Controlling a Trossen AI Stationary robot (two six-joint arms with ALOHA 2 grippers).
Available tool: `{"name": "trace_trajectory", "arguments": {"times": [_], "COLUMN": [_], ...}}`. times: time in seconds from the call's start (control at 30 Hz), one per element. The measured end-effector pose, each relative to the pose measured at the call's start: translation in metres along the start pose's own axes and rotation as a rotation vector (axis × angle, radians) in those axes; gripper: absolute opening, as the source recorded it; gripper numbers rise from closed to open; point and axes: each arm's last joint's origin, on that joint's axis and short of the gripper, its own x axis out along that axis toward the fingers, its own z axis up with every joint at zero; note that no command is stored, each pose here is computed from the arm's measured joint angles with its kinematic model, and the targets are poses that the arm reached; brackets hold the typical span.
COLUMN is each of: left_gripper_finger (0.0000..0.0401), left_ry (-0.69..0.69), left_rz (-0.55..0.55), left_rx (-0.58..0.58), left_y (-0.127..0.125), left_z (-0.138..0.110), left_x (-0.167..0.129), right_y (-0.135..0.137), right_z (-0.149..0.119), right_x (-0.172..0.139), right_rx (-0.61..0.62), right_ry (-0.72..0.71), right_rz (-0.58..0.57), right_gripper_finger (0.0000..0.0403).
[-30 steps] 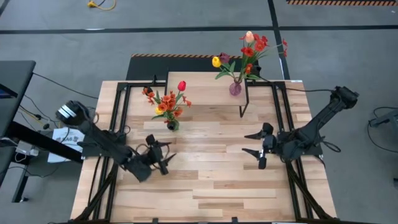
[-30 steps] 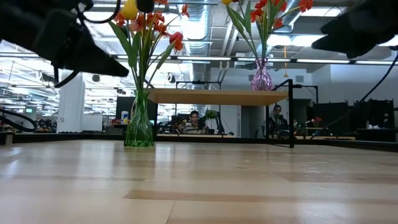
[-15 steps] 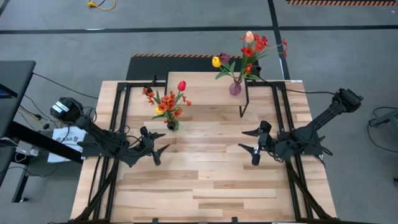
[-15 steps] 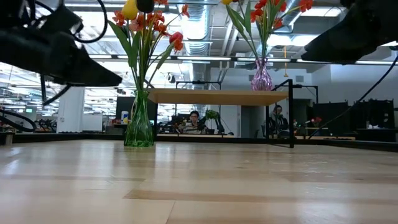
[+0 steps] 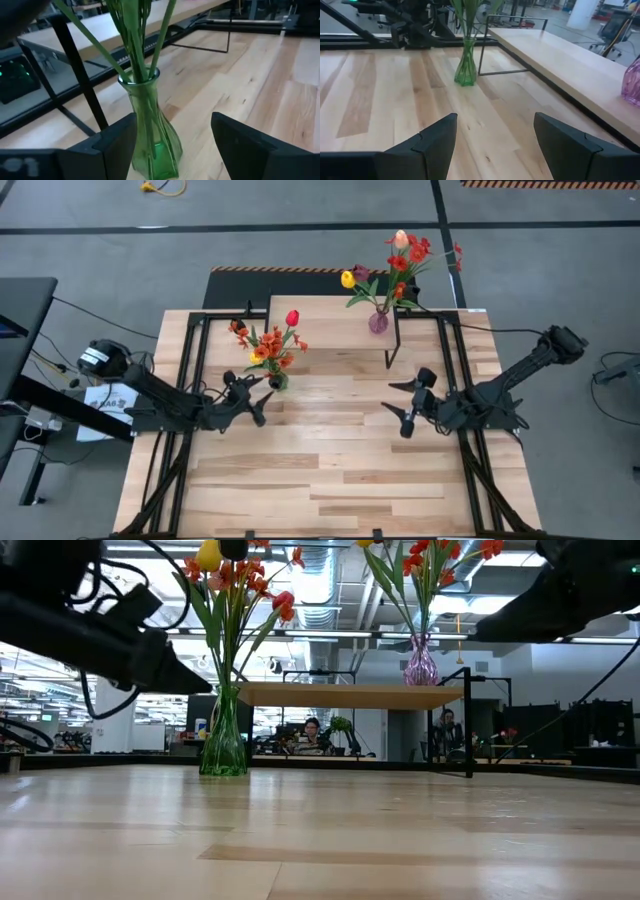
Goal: Pick and place flowers into a vace then onto a shelf
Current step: Put the green vase on the shelf
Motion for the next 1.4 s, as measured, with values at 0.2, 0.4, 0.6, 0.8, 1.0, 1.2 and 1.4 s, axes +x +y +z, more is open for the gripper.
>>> {"name": "trace_trajectory", "arguments": {"times": [0.2,0.4,0.6,0.8,1.0,1.2,1.4], "left_gripper_finger": [0.0244,0.0244,0.0244,0.0244,0.0244,0.0244,0.0244], "left_ry": [0.03,0.048,0.055,0.032,0.04,0.043,0.046], "left_rz": [-0.001,-0.009,-0.016,-0.016,-0.039,-0.028,-0.023], "left_rx": [-0.025,-0.034,-0.034,-0.039,-0.044,-0.051,-0.058], "left_y": [0.009,0.016,0.021,0.023,0.025,0.029,0.032], "left_z": [0.001,0.003,0.004,0.008,0.008,0.008,0.009], "left_x": [0.013,0.022,0.028,0.031,0.034,0.037,0.04], "right_y": [-0.002,-0.001,-0.001,-0.001,-0.001,-0.002,-0.002], "right_z": [0.0,0.0,0.0,0.0,0.0,0.0,0.0], "right_x": [0.001,0.001,0.001,0.001,0.001,0.001,0.001], "right_rx": [-0.023,-0.024,-0.025,-0.05,-0.05,-0.05,-0.051], "right_ry": [0.002,0.003,0.003,0.003,0.003,0.003,0.003], "right_rz": [-0.011,-0.01,-0.01,-0.011,-0.01,-0.01,-0.011], "right_gripper_finger": [0.0258,0.0258,0.0258,0.0258,0.0258,0.0258,0.0258]}}
